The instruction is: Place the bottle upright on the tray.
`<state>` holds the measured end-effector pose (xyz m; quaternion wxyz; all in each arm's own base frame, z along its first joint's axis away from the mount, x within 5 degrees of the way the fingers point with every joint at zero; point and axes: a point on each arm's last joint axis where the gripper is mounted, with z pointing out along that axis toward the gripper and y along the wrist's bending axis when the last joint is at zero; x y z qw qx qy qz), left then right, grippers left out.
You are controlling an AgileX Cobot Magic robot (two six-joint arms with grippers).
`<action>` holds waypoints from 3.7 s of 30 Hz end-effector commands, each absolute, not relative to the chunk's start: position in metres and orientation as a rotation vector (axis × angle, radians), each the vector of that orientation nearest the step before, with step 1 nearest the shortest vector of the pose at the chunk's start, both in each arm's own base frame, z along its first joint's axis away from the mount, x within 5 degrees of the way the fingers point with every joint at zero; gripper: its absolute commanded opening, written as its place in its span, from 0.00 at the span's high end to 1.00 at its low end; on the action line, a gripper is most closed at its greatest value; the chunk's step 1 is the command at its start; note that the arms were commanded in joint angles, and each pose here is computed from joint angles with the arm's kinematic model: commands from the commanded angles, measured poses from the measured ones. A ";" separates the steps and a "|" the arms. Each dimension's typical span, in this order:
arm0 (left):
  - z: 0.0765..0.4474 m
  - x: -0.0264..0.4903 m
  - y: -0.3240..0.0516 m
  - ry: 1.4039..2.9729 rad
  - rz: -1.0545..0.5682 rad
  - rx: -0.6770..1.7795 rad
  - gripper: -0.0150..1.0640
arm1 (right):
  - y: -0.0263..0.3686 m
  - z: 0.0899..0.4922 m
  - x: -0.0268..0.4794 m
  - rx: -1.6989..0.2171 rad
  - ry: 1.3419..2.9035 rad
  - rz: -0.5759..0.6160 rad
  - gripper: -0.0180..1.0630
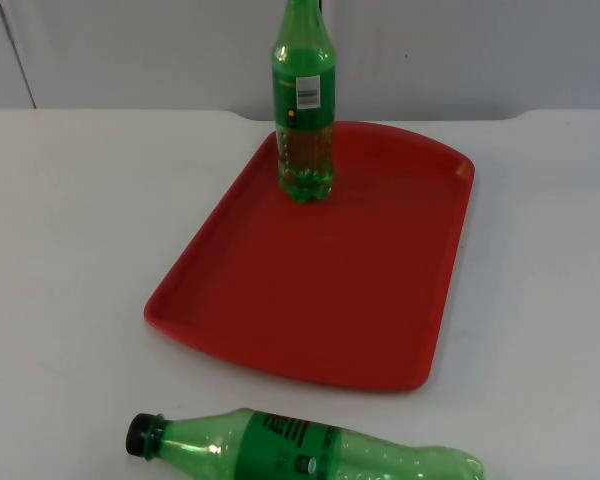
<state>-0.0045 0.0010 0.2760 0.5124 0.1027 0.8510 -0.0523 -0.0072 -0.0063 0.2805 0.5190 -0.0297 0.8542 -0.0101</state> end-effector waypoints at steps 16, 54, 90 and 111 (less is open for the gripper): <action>0.275 -0.005 0.000 2.051 -0.131 0.250 0.01 | -0.007 0.282 -0.007 -0.069 2.034 -0.035 0.01; 0.275 -0.005 0.000 2.051 -0.131 0.250 0.01 | 0.015 0.356 0.182 -0.205 2.446 -0.001 0.01; 0.275 -0.005 0.000 2.051 -0.131 0.250 0.01 | 0.192 0.269 0.255 -1.230 2.516 0.123 0.01; 0.275 -0.005 0.001 2.051 -0.129 0.250 0.01 | 0.305 0.230 0.211 -1.943 2.209 0.141 0.01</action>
